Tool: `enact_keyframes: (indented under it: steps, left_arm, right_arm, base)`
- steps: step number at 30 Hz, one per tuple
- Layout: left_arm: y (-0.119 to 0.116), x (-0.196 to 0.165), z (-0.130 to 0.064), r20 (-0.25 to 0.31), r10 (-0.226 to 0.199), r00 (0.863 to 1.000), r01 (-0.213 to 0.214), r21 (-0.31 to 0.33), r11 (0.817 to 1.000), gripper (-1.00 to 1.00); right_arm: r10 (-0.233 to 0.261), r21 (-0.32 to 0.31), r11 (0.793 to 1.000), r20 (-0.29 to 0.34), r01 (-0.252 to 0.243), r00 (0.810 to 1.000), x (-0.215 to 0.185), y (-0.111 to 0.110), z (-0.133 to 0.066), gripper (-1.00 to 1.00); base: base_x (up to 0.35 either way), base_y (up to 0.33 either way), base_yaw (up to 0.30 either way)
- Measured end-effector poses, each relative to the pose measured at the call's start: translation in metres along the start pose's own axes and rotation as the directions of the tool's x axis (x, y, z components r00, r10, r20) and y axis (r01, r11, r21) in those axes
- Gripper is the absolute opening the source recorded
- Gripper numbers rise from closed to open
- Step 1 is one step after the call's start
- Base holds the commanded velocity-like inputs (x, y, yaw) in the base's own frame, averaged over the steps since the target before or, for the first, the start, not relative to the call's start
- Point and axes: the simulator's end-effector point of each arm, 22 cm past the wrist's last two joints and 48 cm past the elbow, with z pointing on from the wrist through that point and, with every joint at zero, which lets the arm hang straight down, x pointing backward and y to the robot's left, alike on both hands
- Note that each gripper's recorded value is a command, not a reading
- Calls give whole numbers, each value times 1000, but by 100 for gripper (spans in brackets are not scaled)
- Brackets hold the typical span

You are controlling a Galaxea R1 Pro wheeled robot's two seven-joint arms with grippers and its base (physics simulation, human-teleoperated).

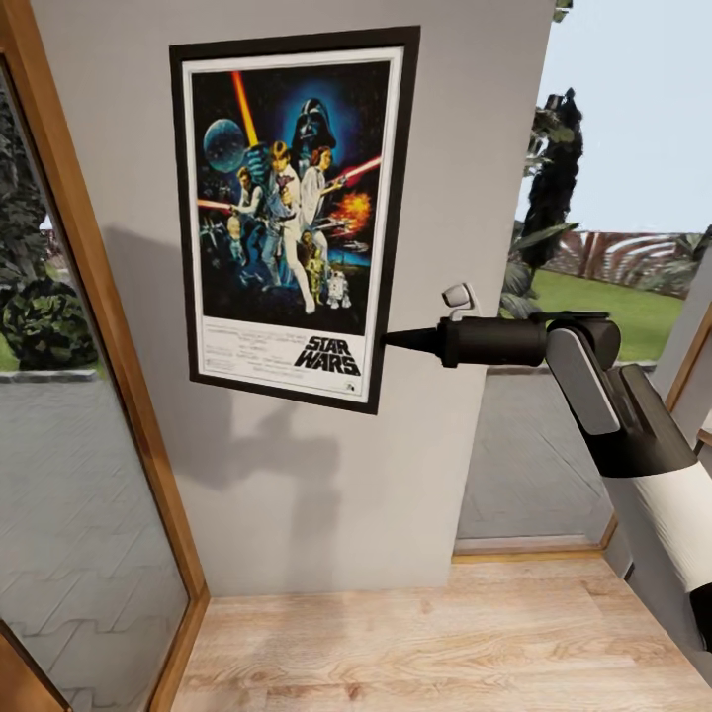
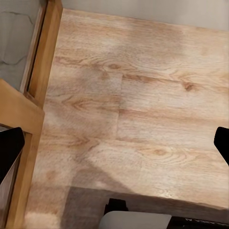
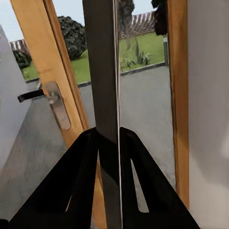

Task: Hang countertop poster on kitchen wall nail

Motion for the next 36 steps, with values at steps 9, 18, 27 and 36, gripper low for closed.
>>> enact_keyframes:
  steps: [9,18,27,36]
  left_arm:
    - [0,0,0,0,0,1000,0,0,1000,100]
    - [0,0,0,0,0,1000,0,1,1000,100]
    - [0,0,0,0,1,1000,-1,1,1000,100]
    - [0,0,0,-1,1,1000,-1,1,1000,100]
  right_arm:
    - [-7,-5,1000,0,7,1000,0,2,0,-100]
    - [-17,10,1000,-5,17,1000,0,0,-5,-100]
    - [-23,18,1000,-8,23,1000,0,-1,-9,-100]
    - [-25,17,1000,-8,25,1000,-1,0,-9,-100]
  base:
    - [0,0,0]
    - [0,0,0]
    - [0,0,0]
    - [161,0,0]
